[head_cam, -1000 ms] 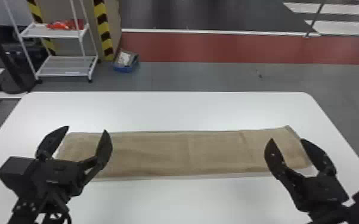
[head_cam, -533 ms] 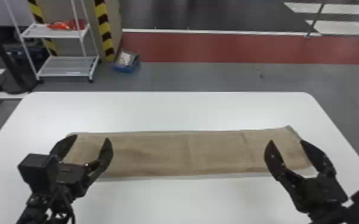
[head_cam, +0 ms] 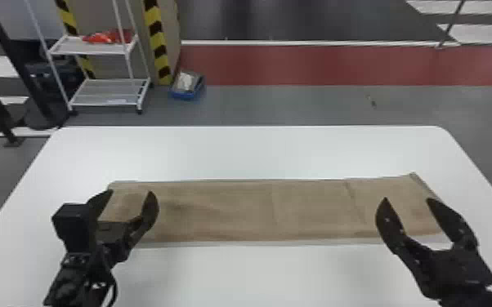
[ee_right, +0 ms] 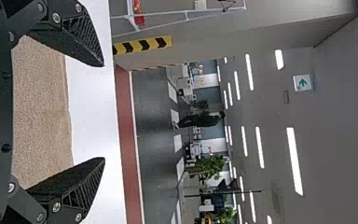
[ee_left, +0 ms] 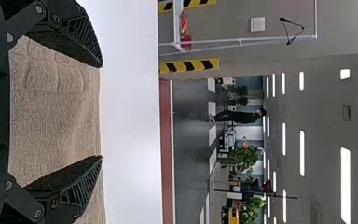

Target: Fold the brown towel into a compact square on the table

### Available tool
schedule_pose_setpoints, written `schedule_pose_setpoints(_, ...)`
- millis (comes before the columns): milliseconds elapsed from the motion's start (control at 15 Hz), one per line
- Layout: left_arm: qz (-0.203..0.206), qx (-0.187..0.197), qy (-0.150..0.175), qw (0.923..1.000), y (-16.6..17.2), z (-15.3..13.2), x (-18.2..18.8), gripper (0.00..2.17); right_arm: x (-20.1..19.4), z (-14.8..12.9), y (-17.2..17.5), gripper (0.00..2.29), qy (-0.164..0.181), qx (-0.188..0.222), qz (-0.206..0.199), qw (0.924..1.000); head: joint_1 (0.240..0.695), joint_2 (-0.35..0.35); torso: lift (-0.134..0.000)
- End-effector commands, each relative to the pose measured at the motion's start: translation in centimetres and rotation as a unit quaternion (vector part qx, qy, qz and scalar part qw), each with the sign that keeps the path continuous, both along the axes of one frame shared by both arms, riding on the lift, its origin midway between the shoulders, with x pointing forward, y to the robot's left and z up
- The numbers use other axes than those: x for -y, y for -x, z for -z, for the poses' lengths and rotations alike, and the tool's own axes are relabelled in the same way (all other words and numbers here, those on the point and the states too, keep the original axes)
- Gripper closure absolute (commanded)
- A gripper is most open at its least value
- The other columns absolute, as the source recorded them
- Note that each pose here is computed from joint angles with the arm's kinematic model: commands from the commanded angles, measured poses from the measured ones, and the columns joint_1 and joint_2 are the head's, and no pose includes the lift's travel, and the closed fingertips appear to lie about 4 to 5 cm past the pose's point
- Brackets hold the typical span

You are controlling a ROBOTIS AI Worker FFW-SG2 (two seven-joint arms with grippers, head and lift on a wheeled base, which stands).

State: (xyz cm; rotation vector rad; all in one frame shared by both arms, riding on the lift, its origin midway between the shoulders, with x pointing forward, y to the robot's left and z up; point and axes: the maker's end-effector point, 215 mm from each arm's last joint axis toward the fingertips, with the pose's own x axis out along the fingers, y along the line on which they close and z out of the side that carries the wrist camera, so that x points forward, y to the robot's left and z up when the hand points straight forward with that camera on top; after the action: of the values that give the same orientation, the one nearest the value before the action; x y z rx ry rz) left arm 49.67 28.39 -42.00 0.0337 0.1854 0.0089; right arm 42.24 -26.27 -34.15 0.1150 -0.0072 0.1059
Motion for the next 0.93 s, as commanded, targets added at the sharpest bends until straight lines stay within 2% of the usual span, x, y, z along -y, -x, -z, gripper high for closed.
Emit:
schedule_pose_setpoints(0,-0.013,0.002,0.001,0.9999,-0.1,-0.3,-2.0,0.21,0.0,0.0,0.0,0.19,0.0,0.001,0.0,1.0,0.695,0.022,-0.123)
schedule_pose_setpoints(333,-0.024,-0.051,0.011,0.9984,1.1,2.8,-5.4,0.22,-0.3,0.1,-0.3,0.19,-0.001,0.002,-0.002,1.0,0.695,0.075,-0.123)
schedule_pose_setpoints(467,-0.029,-0.056,0.011,0.9979,1.3,3.3,-6.1,0.36,-0.6,0.0,-0.3,0.19,-0.002,0.003,-0.004,1.0,0.695,0.088,-0.123)
schedule_pose_setpoints(600,-0.033,-0.056,0.011,0.9978,1.3,3.3,-6.5,0.36,-0.7,-0.4,-0.2,0.19,-0.001,0.013,-0.007,0.9999,0.695,0.102,-0.123)
schedule_pose_setpoints(733,-0.034,-0.076,0.013,0.9964,1.3,4.2,-6.5,0.36,-0.6,-0.4,-0.1,0.19,-0.001,0.014,-0.008,0.9999,0.695,0.113,-0.123)
schedule_pose_setpoints(867,-0.035,-0.083,0.014,0.9958,1.4,4.6,-6.5,0.36,-0.7,-1.5,0.3,0.19,0.003,0.036,-0.014,0.9992,0.695,0.114,-0.123)
